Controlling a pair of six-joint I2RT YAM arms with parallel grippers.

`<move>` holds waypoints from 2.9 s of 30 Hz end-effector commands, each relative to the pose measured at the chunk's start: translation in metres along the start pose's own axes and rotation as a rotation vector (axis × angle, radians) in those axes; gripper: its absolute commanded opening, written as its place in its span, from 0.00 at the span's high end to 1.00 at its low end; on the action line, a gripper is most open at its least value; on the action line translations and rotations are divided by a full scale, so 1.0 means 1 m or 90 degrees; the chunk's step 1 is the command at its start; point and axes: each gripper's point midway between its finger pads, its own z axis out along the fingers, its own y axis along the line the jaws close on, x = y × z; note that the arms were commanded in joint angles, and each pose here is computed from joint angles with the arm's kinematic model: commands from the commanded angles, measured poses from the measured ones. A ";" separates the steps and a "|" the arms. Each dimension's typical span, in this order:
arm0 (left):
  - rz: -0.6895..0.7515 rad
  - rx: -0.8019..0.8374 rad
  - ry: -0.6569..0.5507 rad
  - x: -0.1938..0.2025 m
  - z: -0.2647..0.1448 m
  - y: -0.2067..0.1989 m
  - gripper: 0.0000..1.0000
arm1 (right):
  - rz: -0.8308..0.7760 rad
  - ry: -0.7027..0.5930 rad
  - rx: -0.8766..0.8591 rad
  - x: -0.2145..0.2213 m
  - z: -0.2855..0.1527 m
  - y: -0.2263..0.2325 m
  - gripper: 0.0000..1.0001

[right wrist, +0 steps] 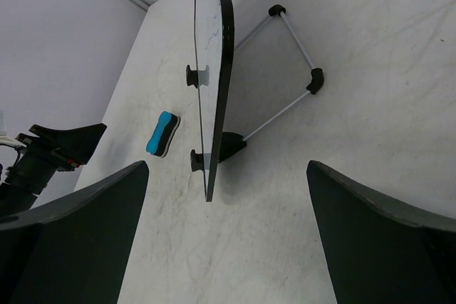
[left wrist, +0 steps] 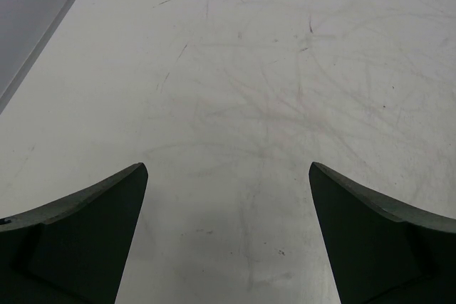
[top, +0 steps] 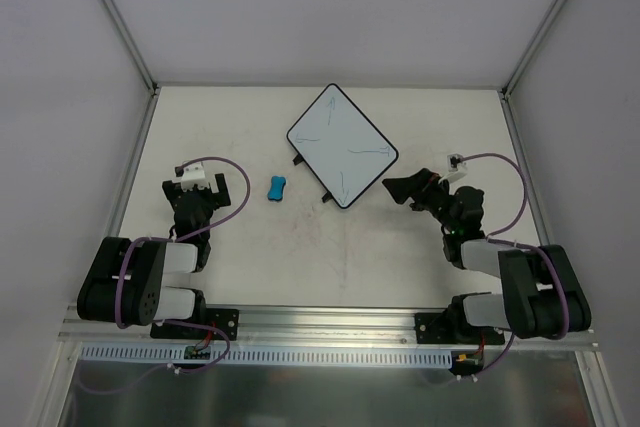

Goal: Erase the whiteboard

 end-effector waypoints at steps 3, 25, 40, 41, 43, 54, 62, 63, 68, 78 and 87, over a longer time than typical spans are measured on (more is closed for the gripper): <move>-0.019 0.010 -0.036 -0.018 0.004 -0.004 0.01 | -0.021 -0.053 -0.084 -0.020 0.011 0.028 0.01; -0.057 0.019 0.039 -0.049 0.001 -0.011 0.01 | 0.001 -0.019 -0.130 -0.010 0.066 0.024 0.37; -0.193 0.064 0.097 -0.064 -0.015 -0.032 0.01 | -0.002 0.002 -0.157 -0.003 0.079 0.029 0.64; -0.194 0.075 0.103 -0.064 -0.014 -0.036 0.01 | -0.001 0.003 -0.155 -0.002 0.080 0.029 0.58; -0.196 0.086 0.143 -0.057 -0.010 -0.043 0.01 | -0.001 0.003 -0.154 0.000 0.079 0.028 0.61; -0.210 0.230 0.213 -0.049 -0.006 -0.089 0.01 | -0.004 0.007 -0.164 0.003 0.079 0.029 0.80; -0.252 0.257 0.217 -0.055 -0.004 -0.100 0.01 | -0.006 0.012 -0.167 0.004 0.080 0.029 0.98; -0.255 0.263 0.219 -0.058 -0.002 -0.103 0.01 | -0.006 0.012 -0.168 0.004 0.079 0.030 0.99; -0.266 0.274 0.309 -0.038 0.002 -0.114 0.01 | -0.007 0.014 -0.169 0.005 0.080 0.029 1.00; -0.146 0.292 0.393 -0.027 0.015 -0.145 0.07 | -0.007 0.016 -0.169 0.006 0.081 0.028 1.00; -0.008 0.297 0.431 -0.012 0.004 -0.175 0.13 | -0.004 0.021 -0.169 0.008 0.082 0.028 1.00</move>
